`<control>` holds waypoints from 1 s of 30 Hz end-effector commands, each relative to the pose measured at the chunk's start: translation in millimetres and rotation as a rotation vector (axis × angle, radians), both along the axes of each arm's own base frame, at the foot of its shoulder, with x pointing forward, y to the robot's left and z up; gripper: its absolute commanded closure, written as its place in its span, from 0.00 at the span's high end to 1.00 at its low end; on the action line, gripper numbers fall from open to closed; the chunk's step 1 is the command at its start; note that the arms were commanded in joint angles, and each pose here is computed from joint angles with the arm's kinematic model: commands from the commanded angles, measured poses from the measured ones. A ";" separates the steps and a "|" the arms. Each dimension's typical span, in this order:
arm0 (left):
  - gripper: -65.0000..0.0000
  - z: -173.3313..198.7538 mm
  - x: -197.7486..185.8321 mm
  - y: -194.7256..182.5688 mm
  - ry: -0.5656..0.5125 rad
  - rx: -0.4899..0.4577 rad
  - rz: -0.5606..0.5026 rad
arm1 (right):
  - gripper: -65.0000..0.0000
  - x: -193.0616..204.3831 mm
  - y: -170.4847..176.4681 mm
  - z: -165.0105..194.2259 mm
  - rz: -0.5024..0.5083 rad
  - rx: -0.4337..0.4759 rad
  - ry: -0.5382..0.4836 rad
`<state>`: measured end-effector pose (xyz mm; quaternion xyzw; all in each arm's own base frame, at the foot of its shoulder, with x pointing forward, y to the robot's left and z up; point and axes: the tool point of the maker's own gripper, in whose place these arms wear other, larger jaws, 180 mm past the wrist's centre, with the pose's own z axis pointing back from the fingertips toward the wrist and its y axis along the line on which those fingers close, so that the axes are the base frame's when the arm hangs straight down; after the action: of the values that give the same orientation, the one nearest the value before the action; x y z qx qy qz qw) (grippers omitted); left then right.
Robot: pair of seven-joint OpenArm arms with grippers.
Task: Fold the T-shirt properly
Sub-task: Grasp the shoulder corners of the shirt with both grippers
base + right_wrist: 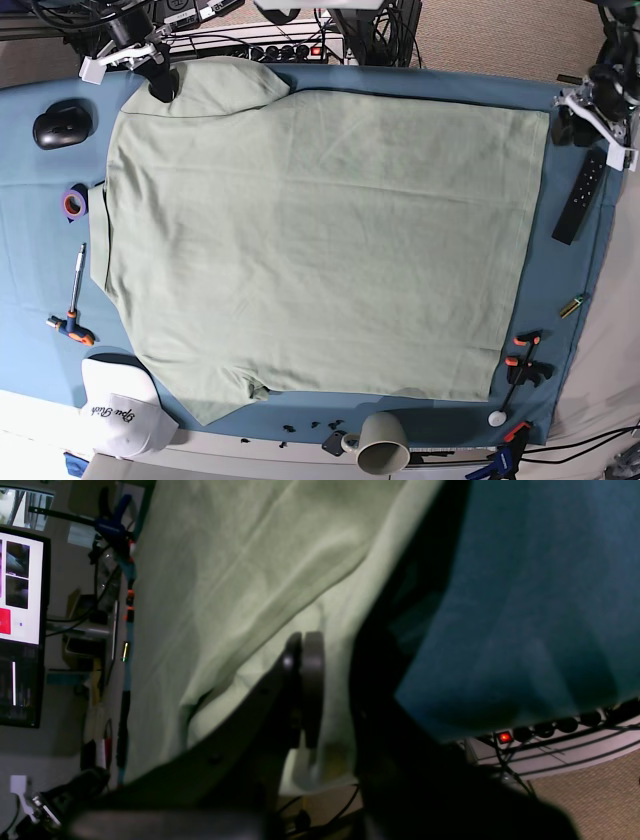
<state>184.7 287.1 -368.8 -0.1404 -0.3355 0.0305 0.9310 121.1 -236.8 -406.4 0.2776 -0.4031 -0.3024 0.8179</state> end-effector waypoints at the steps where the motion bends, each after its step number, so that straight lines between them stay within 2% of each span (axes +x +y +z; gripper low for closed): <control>1: 0.44 7.6 4.5 6.6 -0.017 -0.006 -0.016 | 0.00 -15.1 2.8 -12.5 0.041 -0.022 0.091; 6: 0.44 -6.8 -5.3 11.5 0.039 -0.050 -0.007 | 0.00 -13.5 2.4 -12.9 0.043 -0.028 0.090; 15: 0.44 -32.0 -18.8 -30.4 0.114 -0.107 -0.105 | 0.00 -14.5 2.4 -14.2 0.048 -0.035 0.098; 23: 0.43 -33.5 -19.0 -34.0 0.115 -0.116 -0.103 | 0.00 -14.4 2.4 -14.2 0.046 -0.035 0.097; 27: 0.37 -31.1 -19.0 -38.4 0.105 -0.133 -0.126 | 0.00 -14.5 2.5 -14.2 0.047 -0.034 0.098; 30: 0.37 -30.7 -19.2 -39.5 0.107 -0.142 -0.124 | 0.00 -14.6 2.4 -14.2 0.047 -0.035 0.098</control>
<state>172.8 245.6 -396.2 -0.2306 -0.2920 0.0128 0.9281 121.4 -236.7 -407.0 0.2759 -0.4024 -0.3004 0.8196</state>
